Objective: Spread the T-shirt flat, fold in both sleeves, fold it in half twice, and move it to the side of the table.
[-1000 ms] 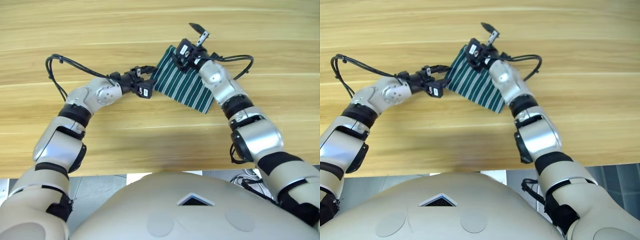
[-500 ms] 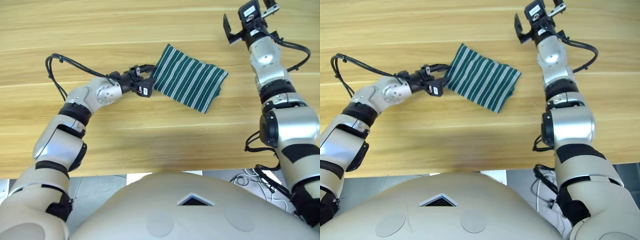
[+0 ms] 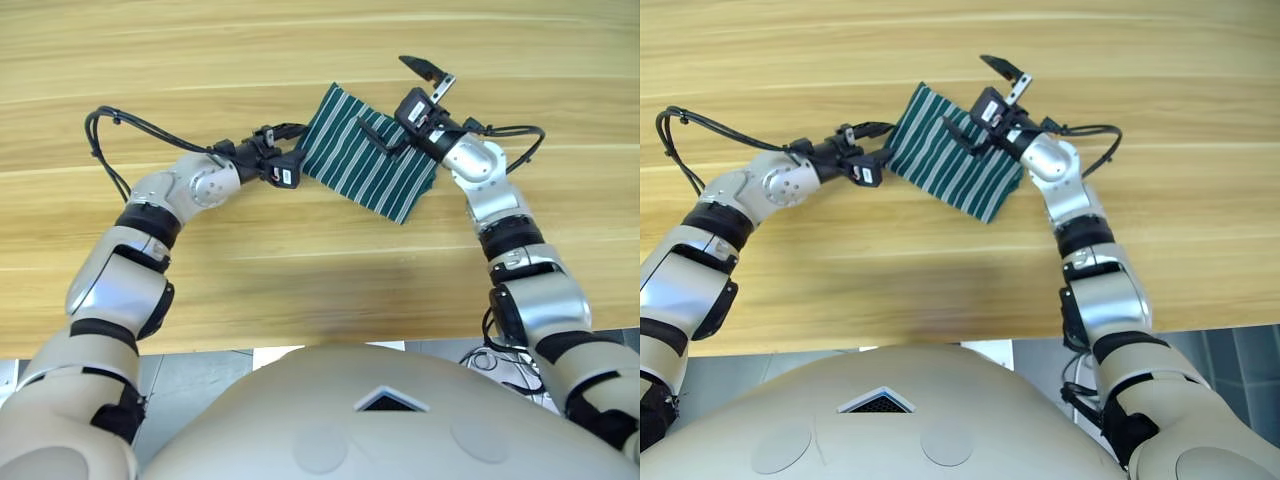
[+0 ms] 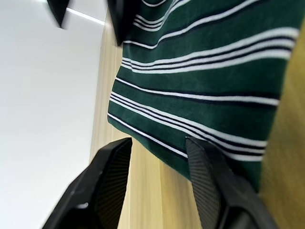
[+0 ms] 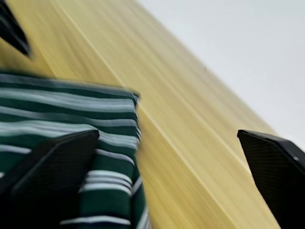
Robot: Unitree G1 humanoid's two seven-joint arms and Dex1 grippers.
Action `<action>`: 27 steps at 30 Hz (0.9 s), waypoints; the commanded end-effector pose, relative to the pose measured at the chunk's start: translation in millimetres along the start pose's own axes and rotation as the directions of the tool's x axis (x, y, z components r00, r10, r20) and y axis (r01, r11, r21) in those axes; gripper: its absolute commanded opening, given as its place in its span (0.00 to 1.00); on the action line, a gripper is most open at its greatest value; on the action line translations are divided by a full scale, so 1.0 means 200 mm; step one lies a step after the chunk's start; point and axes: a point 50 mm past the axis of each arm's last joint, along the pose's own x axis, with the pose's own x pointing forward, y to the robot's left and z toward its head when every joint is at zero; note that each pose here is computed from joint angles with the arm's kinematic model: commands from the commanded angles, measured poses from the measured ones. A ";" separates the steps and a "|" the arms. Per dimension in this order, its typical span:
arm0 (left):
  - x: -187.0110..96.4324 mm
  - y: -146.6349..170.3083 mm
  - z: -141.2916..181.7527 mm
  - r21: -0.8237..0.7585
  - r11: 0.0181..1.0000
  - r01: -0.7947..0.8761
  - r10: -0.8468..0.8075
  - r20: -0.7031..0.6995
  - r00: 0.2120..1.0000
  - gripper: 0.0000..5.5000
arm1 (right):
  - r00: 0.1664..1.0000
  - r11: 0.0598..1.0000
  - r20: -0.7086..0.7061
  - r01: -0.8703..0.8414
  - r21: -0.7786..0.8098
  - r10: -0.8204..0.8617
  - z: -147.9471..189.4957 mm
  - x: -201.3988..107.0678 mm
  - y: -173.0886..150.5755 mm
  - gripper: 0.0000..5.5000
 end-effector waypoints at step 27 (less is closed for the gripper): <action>-0.27 0.64 0.01 -0.599 0.455 -0.659 0.842 0.050 0.537 0.38 | 0.993 0.974 0.074 -0.069 -0.215 0.087 0.11 0.09 0.27 0.98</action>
